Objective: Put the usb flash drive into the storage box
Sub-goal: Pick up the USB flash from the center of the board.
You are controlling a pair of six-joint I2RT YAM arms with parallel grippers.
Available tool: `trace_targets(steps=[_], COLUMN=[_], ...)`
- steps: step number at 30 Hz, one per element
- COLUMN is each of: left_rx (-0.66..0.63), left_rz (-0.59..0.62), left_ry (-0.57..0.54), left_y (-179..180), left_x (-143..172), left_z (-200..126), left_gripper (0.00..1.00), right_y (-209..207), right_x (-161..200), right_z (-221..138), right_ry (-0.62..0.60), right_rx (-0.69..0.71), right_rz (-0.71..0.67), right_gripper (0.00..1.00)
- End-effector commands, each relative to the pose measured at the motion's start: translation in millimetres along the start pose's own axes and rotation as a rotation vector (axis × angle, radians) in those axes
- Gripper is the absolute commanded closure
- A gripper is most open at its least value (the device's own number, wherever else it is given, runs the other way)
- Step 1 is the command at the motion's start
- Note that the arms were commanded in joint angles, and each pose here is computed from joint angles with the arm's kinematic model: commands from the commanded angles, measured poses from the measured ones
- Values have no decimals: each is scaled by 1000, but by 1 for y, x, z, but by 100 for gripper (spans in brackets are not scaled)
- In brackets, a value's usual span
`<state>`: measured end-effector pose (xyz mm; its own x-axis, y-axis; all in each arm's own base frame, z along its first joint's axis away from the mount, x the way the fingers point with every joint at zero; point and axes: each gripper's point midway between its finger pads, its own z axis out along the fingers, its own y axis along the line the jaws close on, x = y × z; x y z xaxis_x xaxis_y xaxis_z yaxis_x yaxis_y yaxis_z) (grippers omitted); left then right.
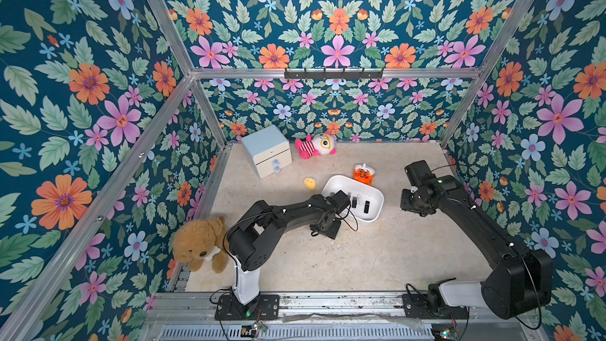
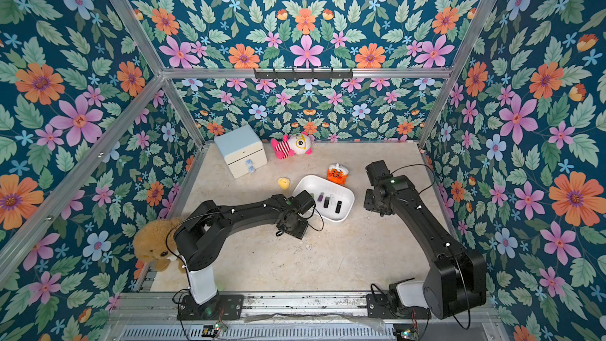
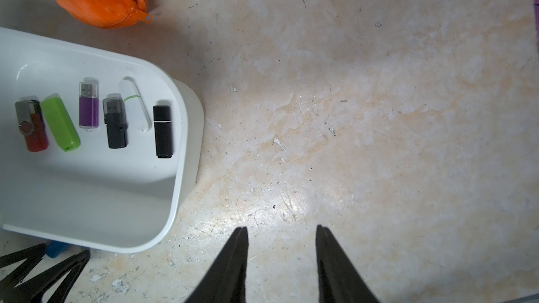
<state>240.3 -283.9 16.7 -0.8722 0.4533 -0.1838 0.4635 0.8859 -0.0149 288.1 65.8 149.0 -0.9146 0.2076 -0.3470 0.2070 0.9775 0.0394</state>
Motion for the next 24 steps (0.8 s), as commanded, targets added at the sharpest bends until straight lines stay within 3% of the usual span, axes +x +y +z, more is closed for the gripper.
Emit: trace_targets(steps=[1,10,16,24], left_rx=[26,39,-13,-9], left_rz=[-3,0,-6,7], left_ry=[9,7,-21,-2], left_y=[-6,-14,-6,-10], left_x=[2,2,-6,-9], left_z=[1,-5,-9,1], left_gripper=[44,57,49,52], right_y=[-1,-2,-1,-3], right_x=[-1,-1,-1,1], right_z=[-2,-1,-1,-2], right_ry=[-5,-4,-3,-1], right_rx=[9,11,5,12], right_rz=[-6,-4,-3,-7], right_gripper=[58,58,58,58])
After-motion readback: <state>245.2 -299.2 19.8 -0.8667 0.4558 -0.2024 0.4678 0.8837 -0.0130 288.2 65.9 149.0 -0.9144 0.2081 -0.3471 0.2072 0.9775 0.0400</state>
